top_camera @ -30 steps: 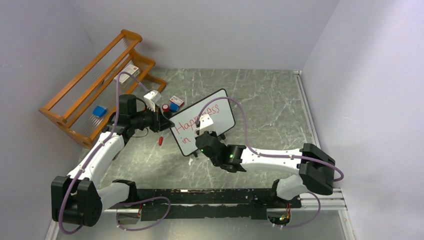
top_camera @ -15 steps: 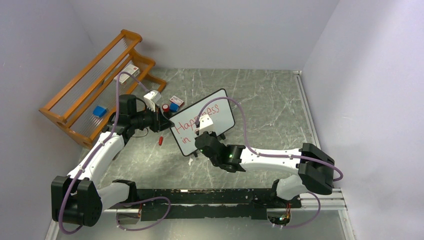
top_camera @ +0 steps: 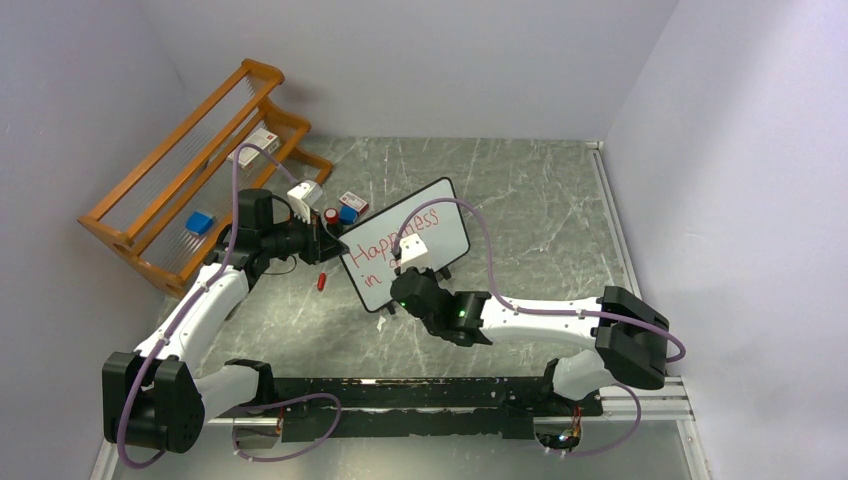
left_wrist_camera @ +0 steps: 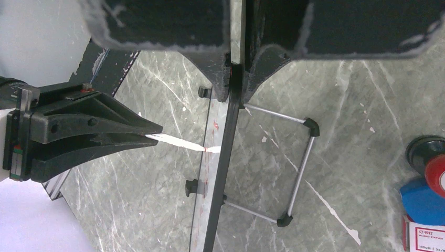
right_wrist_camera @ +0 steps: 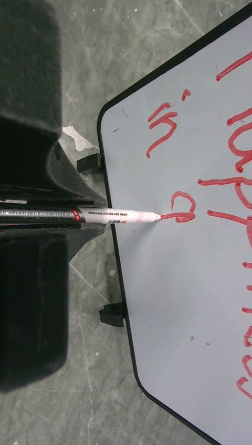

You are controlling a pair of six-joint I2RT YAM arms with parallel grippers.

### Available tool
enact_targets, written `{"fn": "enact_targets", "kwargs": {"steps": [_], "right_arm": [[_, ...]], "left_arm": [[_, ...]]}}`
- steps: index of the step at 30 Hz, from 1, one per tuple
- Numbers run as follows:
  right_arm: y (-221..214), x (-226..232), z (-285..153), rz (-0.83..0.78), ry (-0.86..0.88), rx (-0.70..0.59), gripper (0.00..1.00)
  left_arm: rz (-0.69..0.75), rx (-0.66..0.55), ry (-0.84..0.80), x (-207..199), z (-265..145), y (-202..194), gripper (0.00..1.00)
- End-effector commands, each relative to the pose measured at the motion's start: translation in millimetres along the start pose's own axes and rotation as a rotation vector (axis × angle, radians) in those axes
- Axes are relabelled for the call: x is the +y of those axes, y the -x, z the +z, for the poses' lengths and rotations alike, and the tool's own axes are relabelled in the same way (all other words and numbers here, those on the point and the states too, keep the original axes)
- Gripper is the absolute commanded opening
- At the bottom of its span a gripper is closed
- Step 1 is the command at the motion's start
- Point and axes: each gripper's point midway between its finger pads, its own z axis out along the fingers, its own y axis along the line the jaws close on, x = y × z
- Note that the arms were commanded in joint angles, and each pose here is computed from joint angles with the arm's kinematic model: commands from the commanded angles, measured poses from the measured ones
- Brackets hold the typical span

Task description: Write a sentence on the whiteboard

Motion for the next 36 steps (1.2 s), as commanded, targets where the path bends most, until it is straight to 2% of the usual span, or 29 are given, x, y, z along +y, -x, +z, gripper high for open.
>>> {"fn": "enact_targets", "kwargs": {"steps": [1,20,28,36], "right_arm": [[-14,-1,0,0.009,0.006,0.035,0.0],[1,21,-6,0.023,0.07,0.003,0.0],[18,12,-9,0.064,0.03,-0.056,0.0],[27,8,-23,0.078,0.067,-0.082,0.0]], "left_arm": [[-0.031,0.09,0.105,23,-1,-29,0.05],[-0.029,0.088,0.105,23,-1,-29,0.05],[-0.03,0.09,0.108,24,-1,-29,0.05],[-0.03,0.091,0.108,24,-1,-29,0.05]]}}
